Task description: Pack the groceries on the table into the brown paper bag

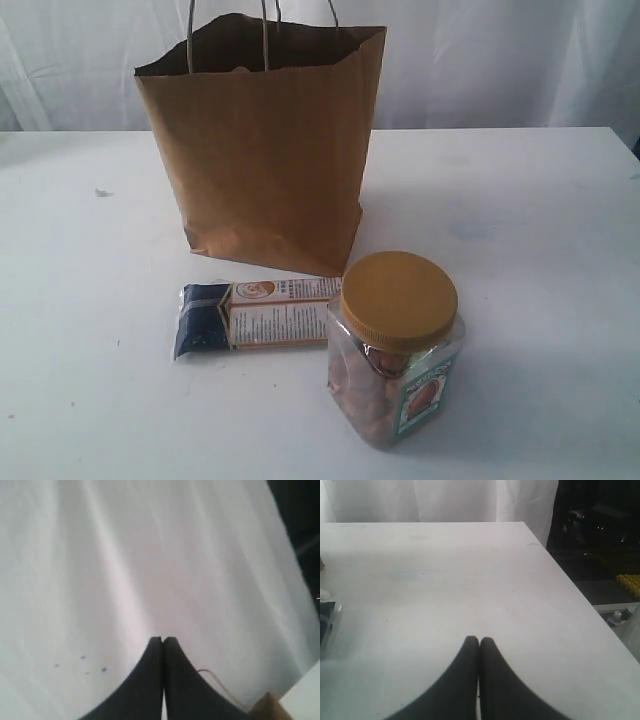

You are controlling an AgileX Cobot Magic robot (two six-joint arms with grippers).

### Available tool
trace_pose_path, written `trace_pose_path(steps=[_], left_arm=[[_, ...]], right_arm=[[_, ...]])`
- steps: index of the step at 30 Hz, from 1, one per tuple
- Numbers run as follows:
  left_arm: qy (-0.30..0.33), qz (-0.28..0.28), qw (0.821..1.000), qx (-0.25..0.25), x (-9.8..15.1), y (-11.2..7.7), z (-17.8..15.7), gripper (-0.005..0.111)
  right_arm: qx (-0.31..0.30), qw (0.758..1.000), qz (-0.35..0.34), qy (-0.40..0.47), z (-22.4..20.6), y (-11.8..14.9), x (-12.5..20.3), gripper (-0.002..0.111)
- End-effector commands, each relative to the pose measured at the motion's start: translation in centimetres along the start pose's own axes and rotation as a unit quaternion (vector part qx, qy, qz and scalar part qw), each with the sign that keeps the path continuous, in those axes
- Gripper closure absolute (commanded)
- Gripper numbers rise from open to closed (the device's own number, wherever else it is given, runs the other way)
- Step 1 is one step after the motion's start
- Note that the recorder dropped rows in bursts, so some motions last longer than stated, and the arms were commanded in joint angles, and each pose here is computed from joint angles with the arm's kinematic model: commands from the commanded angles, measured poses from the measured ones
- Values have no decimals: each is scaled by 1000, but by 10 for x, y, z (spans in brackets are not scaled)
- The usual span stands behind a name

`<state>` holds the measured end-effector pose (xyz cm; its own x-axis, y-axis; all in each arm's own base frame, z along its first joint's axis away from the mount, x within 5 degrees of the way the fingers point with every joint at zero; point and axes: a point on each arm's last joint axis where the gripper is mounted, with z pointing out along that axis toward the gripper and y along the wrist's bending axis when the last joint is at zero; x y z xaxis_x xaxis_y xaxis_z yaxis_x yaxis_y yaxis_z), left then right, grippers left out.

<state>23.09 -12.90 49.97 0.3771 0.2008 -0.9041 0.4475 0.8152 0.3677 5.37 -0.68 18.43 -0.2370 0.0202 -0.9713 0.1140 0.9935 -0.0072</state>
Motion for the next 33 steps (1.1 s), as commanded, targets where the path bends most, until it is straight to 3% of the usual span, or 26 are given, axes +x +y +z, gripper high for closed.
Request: trace_pose_path(steps=[1,3,4,6,9,11,13,14,17,19,20,22,27,33], left_arm=[[37,55,989,-131,4,28,-37,107],[111,109,958,-242,26,48,-50,107],[182,156,922,-304,50,62,-60,107],[267,206,884,-325,84,71,-67,107],[439,144,829,-315,180,81,-99,107],[485,48,805,-338,221,77,-134,107],[450,-29,810,-374,224,71,-154,107],[434,-41,812,-388,217,69,-160,107],[345,-31,822,-452,164,58,-194,107],[279,-49,833,-475,140,44,-217,107],[233,-83,847,-471,132,31,-227,107],[181,-97,865,-457,126,12,-243,107],[111,-106,858,-491,124,-17,-285,107],[32,-127,875,-466,120,-37,-300,107]], right_arm=[[0,1000,-3,-6,0,0,0,108],[0,1000,-3,-6,0,0,0,108],[0,1000,-3,-6,0,0,0,108],[0,1000,-3,-6,0,0,0,108],[0,1000,-3,-6,0,0,0,108],[0,1000,-3,-6,0,0,0,108],[0,1000,-3,-6,0,0,0,108],[0,1000,-3,-6,0,0,0,108],[0,1000,-3,-6,0,0,0,108],[0,1000,-3,-6,0,0,0,108],[0,1000,-3,-6,0,0,0,108],[0,1000,-3,-6,0,0,0,108],[0,1000,-3,-6,0,0,0,108],[0,1000,-3,-6,0,0,0,108]])
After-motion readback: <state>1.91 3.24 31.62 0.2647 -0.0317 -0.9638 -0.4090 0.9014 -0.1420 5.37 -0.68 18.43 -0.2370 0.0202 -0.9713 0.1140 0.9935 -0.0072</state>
